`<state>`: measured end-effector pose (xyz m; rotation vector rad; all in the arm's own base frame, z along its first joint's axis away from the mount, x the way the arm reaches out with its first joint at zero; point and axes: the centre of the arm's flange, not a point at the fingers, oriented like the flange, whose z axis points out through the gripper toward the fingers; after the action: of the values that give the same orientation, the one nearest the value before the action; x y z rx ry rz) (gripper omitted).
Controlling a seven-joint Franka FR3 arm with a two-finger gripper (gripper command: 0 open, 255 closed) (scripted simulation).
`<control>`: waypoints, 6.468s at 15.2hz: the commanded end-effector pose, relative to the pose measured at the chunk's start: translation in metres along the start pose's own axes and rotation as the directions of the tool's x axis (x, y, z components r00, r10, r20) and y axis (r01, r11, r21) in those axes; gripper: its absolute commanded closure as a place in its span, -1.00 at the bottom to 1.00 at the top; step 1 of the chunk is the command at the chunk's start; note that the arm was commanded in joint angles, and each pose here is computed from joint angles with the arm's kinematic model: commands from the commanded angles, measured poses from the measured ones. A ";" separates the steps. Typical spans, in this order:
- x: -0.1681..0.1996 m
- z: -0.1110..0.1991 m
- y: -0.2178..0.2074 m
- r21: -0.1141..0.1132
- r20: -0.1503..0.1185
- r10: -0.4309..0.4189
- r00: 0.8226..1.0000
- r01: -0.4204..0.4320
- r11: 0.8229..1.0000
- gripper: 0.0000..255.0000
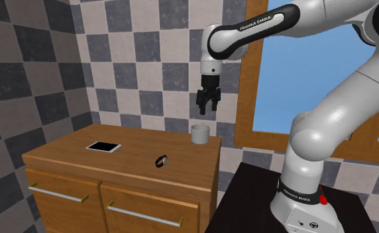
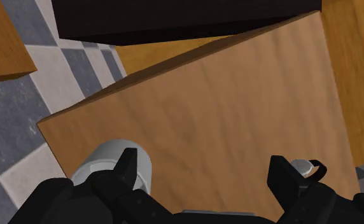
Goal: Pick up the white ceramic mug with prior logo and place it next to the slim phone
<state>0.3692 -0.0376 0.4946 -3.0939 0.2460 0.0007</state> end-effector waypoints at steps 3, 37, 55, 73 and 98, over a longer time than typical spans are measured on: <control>0.032 0.035 0.010 -0.026 -0.017 0.009 1.000 -0.010 1.000 -1.00; 0.107 0.158 0.040 -0.083 -0.050 0.029 0.998 -0.033 0.996 1.00; 0.107 0.068 0.037 -0.083 -0.050 0.029 0.998 -0.033 0.996 1.00; 0.174 0.008 -0.007 -0.083 -0.050 0.029 0.998 -0.033 0.996 1.00; 0.318 0.073 -0.094 -0.083 -0.050 0.029 0.998 -0.033 0.996 1.00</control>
<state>0.6984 0.0083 0.4283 -3.1766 0.3041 -0.0637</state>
